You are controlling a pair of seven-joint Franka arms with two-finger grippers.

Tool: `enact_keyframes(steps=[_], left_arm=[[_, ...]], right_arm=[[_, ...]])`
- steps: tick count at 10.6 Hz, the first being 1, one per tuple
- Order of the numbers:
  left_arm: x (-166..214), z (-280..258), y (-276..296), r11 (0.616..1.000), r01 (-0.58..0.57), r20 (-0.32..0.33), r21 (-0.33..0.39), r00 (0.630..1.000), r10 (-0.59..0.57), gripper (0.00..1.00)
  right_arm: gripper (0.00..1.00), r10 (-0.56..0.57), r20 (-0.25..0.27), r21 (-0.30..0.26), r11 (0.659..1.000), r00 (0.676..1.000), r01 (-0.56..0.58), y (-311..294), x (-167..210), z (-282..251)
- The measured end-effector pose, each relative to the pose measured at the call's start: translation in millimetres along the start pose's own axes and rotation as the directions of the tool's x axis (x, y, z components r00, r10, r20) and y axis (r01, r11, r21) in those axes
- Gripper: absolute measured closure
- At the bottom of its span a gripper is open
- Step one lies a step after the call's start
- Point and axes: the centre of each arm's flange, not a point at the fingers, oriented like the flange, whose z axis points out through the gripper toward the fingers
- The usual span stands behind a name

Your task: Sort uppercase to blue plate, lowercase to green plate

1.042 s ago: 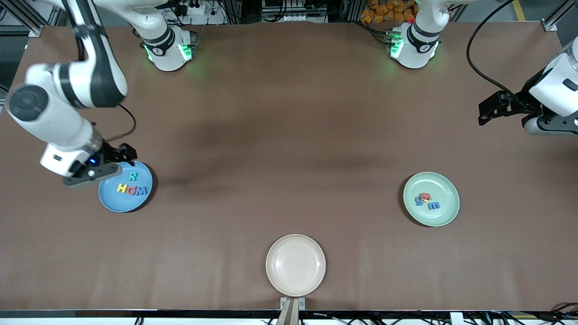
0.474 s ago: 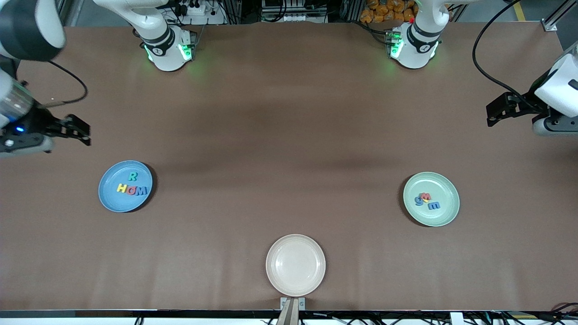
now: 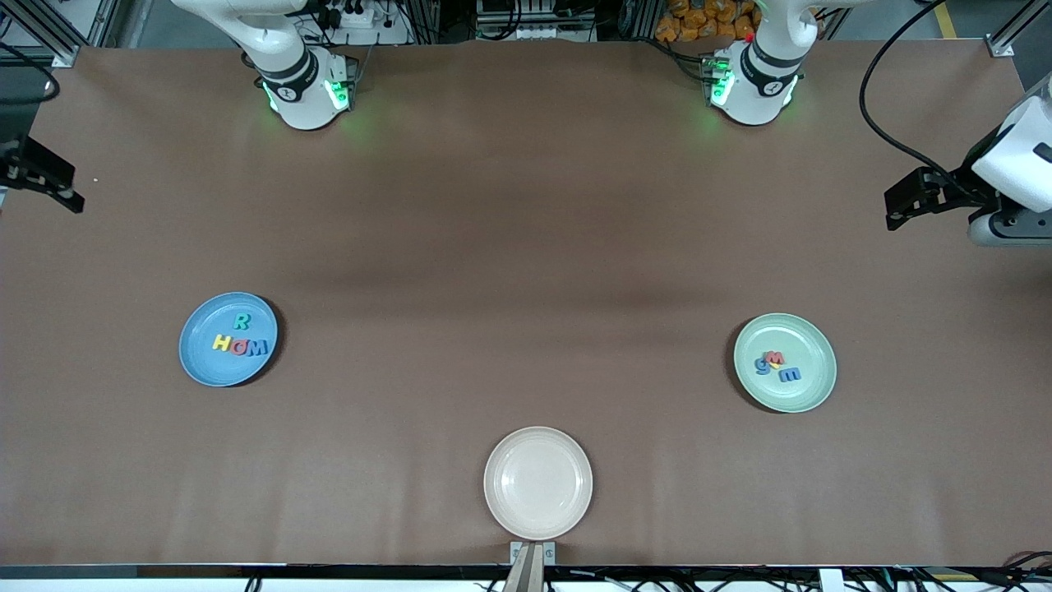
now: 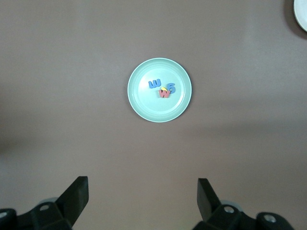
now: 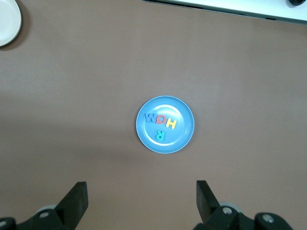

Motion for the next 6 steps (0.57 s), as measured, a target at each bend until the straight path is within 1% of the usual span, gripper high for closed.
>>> enact_keyframes(steps=[2, 5, 6], left_arm=[[0, 0, 1, 1.000, -0.001, -0.001, 0.000, 1.000, 0.001, 0.00], [0, -1, 1, 1.000, -0.001, -0.001, -0.006, 1.000, 0.001, 0.00], [0, -1, 1, 1.000, -0.001, -0.001, -0.006, 1.000, 0.001, 0.00]], right_arm=[[0.00, 0.030, 0.005, 0.042, 0.999, 1.000, -0.030, 9, -3, 1], [0.00, 0.050, 0.004, 0.043, 0.998, 0.999, -0.050, 19, -5, 1], [0.00, 0.052, 0.006, 0.036, 0.998, 0.999, -0.053, 20, -5, 1]])
